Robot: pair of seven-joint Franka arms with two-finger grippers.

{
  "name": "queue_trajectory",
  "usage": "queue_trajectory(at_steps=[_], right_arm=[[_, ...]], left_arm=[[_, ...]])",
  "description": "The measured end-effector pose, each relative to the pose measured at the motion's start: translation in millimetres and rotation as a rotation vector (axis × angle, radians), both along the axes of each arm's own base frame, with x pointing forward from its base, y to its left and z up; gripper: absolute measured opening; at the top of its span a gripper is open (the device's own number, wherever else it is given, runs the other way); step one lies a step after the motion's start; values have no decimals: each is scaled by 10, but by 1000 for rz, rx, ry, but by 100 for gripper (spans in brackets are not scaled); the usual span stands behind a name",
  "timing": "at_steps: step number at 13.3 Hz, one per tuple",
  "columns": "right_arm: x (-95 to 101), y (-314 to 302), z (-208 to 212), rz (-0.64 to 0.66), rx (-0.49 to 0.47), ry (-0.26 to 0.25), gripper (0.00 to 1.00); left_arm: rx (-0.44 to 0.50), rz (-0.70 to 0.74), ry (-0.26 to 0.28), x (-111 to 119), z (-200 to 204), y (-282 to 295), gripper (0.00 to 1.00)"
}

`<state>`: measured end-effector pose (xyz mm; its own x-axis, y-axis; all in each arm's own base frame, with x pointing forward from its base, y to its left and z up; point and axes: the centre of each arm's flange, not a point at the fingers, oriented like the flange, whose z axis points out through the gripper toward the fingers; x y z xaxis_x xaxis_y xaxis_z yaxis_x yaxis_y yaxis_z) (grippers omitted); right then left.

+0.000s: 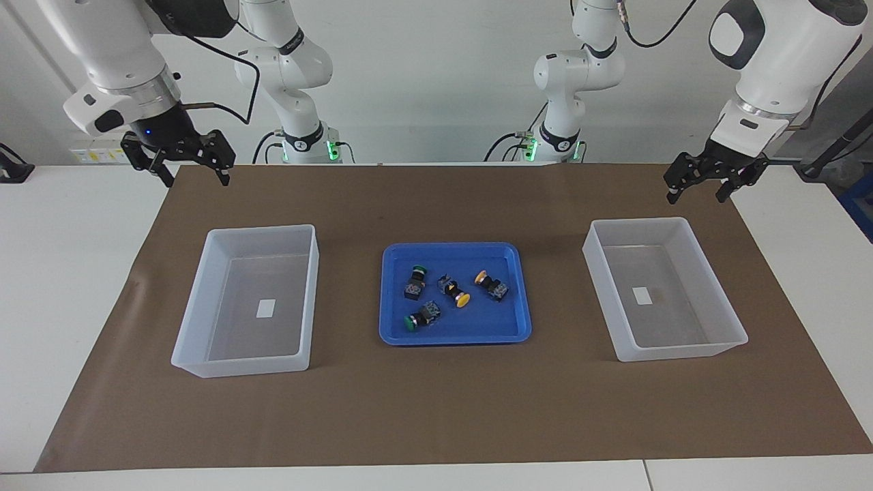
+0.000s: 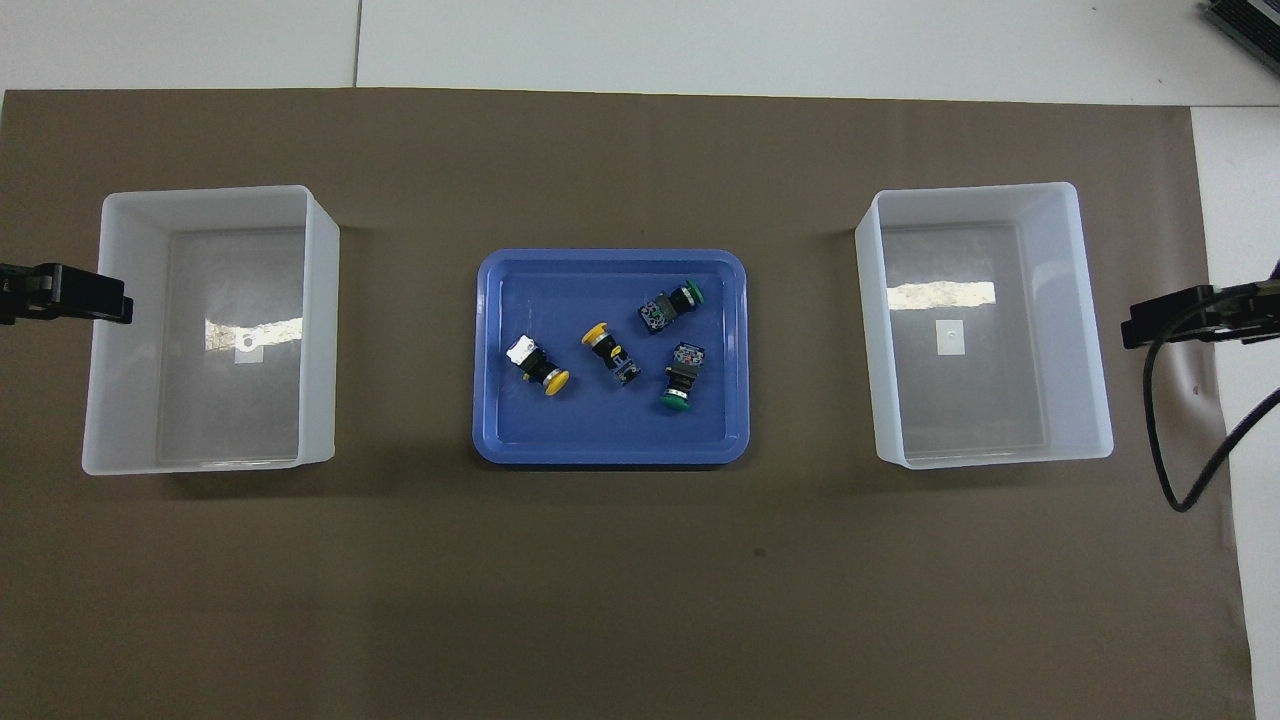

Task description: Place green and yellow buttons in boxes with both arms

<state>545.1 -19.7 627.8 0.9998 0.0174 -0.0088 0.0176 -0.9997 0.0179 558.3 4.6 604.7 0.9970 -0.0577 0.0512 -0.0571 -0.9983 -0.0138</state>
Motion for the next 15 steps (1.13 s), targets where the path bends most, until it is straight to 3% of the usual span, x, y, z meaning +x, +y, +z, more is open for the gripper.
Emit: queue_trajectory(at_steps=[11,15], right_arm=[[-11,-1,14,-1,0,2,100],[-11,-1,14,-1,0,2,100]], left_arm=[[0,-33,-1,-1,-14,-173,100],[1,-45,-41,-43,-270,-237,100]])
